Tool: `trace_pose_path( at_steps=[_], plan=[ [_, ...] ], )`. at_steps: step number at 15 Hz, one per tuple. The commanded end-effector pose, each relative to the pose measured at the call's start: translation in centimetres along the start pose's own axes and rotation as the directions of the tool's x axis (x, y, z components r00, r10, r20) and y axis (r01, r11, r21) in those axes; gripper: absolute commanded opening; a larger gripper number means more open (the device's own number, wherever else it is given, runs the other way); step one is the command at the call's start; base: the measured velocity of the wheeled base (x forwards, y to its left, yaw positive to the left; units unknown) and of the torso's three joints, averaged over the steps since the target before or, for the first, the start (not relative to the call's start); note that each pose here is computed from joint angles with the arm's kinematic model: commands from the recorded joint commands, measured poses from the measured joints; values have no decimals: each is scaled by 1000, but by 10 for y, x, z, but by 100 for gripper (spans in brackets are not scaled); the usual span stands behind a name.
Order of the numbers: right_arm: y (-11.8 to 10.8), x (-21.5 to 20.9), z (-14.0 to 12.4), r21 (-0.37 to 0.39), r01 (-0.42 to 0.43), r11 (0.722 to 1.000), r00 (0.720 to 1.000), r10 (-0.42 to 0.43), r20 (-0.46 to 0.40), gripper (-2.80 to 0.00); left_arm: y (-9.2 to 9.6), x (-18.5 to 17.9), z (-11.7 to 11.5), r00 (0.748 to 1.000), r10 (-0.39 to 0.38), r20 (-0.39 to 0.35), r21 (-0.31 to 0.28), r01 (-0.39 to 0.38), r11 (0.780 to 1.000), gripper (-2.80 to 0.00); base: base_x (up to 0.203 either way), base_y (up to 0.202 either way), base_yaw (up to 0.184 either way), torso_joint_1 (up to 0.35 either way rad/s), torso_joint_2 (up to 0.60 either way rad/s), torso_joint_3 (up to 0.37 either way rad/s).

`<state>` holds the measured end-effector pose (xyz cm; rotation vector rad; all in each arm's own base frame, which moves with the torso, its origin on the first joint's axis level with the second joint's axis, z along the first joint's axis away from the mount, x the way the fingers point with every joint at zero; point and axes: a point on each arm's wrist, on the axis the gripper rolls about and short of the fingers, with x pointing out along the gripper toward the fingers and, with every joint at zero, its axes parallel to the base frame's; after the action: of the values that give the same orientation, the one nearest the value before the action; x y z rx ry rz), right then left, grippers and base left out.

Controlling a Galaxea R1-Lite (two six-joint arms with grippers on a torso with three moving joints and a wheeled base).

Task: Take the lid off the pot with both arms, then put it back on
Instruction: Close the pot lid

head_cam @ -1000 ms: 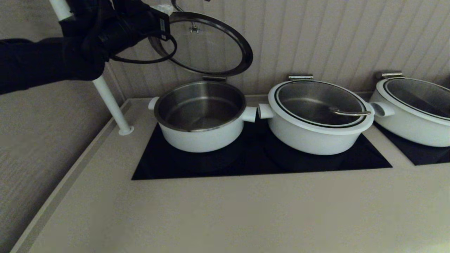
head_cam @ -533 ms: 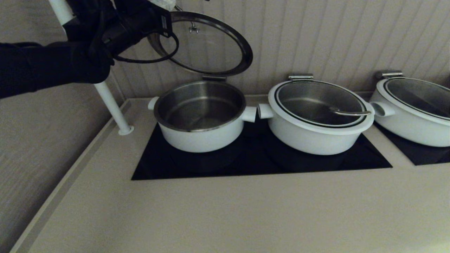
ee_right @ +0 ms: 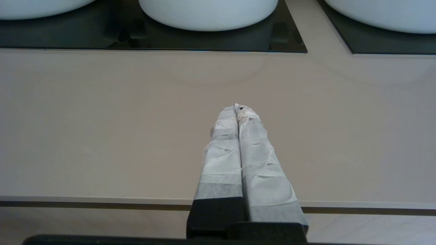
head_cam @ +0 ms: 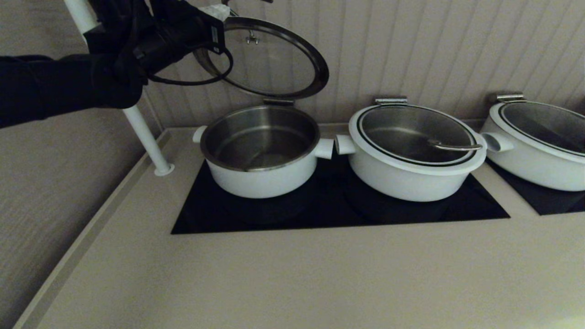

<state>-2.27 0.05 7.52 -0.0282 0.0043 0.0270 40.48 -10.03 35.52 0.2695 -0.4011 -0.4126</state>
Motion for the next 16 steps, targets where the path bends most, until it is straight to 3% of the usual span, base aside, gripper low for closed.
trace_pose_path(
  at_steps=[1, 16],
  plan=[
    [0, 0, 0, -1, -1, 1000, 1000, 1, 0, -280, -1, 1, -6, 1000, -8, -28, -5, 8, 1000, -280, 0, 0, 0, 0, 0, 0],
    [0, 0, 0, -2, -1, 1000, 1000, 1, 0, -280, 0, -11, 7, 995, -27, -98, -7, 26, 1000, -280, 0, 0, 0, 0, 0, 0]
  ],
)
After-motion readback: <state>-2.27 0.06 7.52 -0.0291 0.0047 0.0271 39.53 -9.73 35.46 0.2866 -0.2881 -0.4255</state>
